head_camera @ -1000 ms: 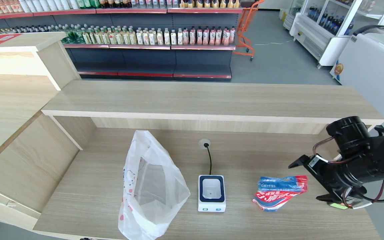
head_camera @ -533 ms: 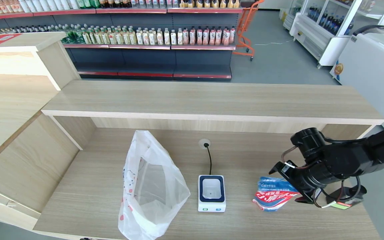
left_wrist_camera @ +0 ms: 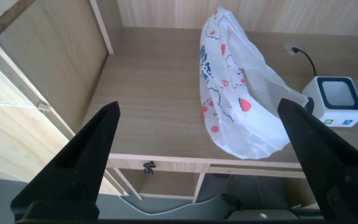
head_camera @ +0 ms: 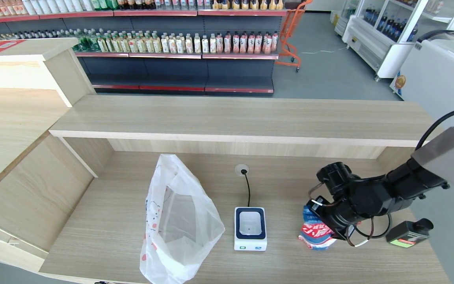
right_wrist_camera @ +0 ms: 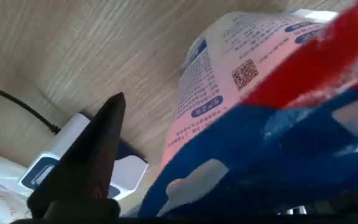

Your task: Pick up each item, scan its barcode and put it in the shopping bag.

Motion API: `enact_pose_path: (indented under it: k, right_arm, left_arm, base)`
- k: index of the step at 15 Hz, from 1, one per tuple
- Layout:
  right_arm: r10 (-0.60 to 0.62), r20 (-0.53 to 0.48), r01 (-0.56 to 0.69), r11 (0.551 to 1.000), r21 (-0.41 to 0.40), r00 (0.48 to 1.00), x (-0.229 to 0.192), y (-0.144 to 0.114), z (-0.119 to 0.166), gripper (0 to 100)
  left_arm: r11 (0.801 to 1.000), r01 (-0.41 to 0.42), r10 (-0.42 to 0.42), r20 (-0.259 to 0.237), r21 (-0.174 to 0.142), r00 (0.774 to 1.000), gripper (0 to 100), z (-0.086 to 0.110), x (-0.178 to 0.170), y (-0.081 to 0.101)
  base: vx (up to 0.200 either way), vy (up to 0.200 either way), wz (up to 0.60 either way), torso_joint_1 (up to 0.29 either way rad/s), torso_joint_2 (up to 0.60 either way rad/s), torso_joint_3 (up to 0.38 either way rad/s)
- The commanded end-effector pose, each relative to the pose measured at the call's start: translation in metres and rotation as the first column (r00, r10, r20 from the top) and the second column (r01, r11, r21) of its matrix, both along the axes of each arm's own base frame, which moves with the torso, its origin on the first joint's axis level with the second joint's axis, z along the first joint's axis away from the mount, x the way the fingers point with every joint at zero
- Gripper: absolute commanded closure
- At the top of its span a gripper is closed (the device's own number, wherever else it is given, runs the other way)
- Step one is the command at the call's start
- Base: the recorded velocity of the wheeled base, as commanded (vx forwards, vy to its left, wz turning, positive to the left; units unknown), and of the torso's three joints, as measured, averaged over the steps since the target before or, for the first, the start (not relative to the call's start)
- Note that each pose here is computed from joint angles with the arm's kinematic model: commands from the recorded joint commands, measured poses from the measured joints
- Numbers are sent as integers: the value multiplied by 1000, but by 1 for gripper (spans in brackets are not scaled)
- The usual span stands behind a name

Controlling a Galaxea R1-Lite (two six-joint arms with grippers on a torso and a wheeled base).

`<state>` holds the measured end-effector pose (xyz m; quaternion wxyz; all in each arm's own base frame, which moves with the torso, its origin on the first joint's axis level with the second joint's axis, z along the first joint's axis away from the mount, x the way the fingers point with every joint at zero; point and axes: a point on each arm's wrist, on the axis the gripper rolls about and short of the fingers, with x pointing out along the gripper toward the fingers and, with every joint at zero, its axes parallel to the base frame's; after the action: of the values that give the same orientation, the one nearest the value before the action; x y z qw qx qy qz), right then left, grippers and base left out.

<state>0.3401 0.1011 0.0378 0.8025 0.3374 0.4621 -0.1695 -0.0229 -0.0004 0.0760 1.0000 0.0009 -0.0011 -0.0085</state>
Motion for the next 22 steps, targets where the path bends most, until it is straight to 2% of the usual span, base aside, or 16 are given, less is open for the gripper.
enact_pose_path:
  k: [1,5,7,9,11,12,13,14,15,16,18,20,21,22]
  right_arm:
    - [20,-14,-20,1000,-9,1000,-1,6,-8,100]
    - [105,-26,-106,990,-91,994,-2,8,-14,100]
    - [133,18,-130,986,-103,991,0,8,-6,100]
    - [181,120,-168,980,-110,976,-9,1,33,100]
    - [314,227,-296,949,-111,922,-28,-14,76,100]
    - [470,321,-451,882,-136,822,-52,-30,105,100]
    - [562,377,-543,823,-167,736,-71,-42,118,100]
    - [674,474,-690,703,-174,567,-95,-55,133,100]
    - [722,561,-792,584,-181,404,-111,-65,143,100]
    - [730,619,-858,484,-169,289,-123,-66,148,100]
    - [702,692,-927,352,-127,171,-129,-64,154,100]
    - [656,752,-977,193,-91,60,-134,-56,155,100]
    - [638,770,-989,130,-74,26,-136,-51,154,100]
    - [630,776,-995,86,-59,9,-138,-46,151,100]
  left_arm:
    - [1000,0,0,1,0,1000,0,0,0,0]
    - [1000,0,0,1,0,1000,0,0,0,0]
    - [1000,0,0,-1,0,1000,0,0,0,0]
    - [1000,0,0,1,0,1000,0,0,0,0]
    - [1000,0,0,1,0,1000,0,0,0,0]
    - [1000,0,0,1,0,1000,0,0,0,0]
    - [1000,0,0,1,-2,1000,0,0,0,0]
    - [1000,0,0,-1,0,1000,0,0,0,0]
    - [1000,0,0,-1,0,1000,0,0,0,0]
    - [1000,0,0,1,0,1000,0,0,0,0]
    - [1000,0,0,1,0,1000,0,0,0,0]
    - [1000,0,0,1,0,1000,0,0,0,0]
    - [1000,0,0,-1,0,1000,0,0,0,0]
    - [1000,0,0,1,0,1000,0,0,0,0]
  base:
    - [0,0,0,0,0,0]
    - [0,0,0,0,0,0]
    - [0,0,0,0,0,0]
    - [0,0,0,0,0,0]
    - [0,0,0,0,0,0]
    - [0,0,0,0,0,0]
    - [0,0,0,0,0,0]
    - [0,0,0,0,0,0]
    - [0,0,0,0,0,0]
    - [0,0,0,0,0,0]
    - [0,0,0,0,0,0]
    - [0,0,0,0,0,0]
    - [0,0,0,0,0,0]
    - [0,0,0,0,0,0]
